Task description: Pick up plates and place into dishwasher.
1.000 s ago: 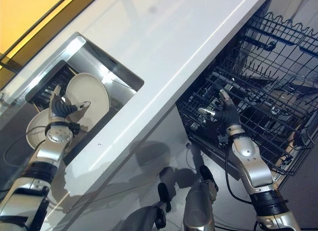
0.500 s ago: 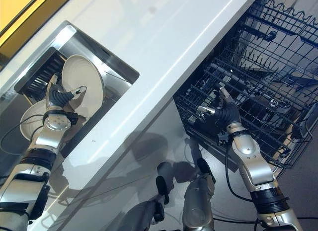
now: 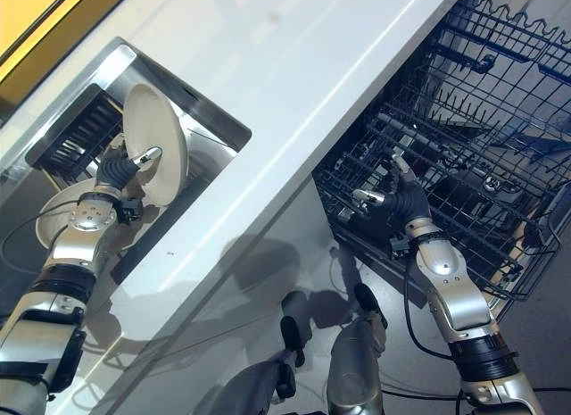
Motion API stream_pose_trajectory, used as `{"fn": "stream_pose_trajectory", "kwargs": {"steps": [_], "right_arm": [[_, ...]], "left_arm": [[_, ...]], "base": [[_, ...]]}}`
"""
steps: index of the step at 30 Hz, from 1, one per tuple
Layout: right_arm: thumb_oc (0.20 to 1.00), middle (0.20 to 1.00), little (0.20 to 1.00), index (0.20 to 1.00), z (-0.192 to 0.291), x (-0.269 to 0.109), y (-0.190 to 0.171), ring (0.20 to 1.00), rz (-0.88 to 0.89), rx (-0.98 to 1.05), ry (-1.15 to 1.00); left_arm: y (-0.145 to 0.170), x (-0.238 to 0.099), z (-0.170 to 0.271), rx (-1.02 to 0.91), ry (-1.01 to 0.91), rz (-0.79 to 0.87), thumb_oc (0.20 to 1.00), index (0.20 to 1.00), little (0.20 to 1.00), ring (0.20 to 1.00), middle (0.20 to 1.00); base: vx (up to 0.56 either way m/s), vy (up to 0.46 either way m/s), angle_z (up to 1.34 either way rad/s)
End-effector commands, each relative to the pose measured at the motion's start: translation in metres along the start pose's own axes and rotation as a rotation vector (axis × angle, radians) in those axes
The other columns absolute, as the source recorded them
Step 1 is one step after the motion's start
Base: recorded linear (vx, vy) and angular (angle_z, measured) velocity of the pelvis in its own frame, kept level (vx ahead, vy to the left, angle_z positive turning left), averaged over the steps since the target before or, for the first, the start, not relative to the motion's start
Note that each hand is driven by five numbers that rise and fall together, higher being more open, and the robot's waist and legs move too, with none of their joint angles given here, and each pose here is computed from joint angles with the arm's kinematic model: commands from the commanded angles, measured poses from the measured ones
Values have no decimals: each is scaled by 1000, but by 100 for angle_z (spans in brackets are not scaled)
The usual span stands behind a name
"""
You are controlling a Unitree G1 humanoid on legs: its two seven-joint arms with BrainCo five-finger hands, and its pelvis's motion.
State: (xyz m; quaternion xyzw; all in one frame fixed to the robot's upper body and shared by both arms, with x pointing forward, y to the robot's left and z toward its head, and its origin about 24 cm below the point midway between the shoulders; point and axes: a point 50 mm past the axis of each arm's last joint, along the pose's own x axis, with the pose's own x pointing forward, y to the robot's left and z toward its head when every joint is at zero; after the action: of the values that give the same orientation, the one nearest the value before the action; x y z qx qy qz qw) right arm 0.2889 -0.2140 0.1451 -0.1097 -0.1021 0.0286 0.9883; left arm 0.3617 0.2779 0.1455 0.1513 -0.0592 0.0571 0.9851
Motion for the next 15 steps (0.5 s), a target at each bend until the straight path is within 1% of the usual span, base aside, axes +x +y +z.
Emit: {"fn": "stream_pose_trajectory", "kwargs": {"steps": [1,4,5,6,7,15], "right_arm": [[1000,1000,1000,1000,39,5,-1,1000,14,-16,-207],[1000,1000,1000,1000,40,6,0,1000,13,-11,-208],[1000,1000,1000,1000,40,6,1,1000,15,-9,-208],[1000,1000,1000,1000,39,6,1,1000,15,-9,-208],[1000,1000,1000,1000,39,6,1,1000,16,-8,-207],[1000,1000,1000,1000,38,7,1,1000,3,-2,-211]], "left_arm": [[-50,-1,19,-8,-141,-306,1000,1000,1000,1000,1000],[-56,-3,29,-23,-200,-361,1000,1000,1000,1000,1000],[-58,-4,33,-32,-224,-380,730,730,730,730,730],[-58,-4,35,-35,-232,-383,523,523,523,523,523],[-59,-5,37,-36,-245,-383,200,200,200,200,200],[-60,-8,44,-40,-271,-403,200,200,200,200,200]], "base": [[0,0,0],[0,0,0],[-15,-22,4],[-12,-21,4],[-12,-14,3],[-4,-8,0]]}}
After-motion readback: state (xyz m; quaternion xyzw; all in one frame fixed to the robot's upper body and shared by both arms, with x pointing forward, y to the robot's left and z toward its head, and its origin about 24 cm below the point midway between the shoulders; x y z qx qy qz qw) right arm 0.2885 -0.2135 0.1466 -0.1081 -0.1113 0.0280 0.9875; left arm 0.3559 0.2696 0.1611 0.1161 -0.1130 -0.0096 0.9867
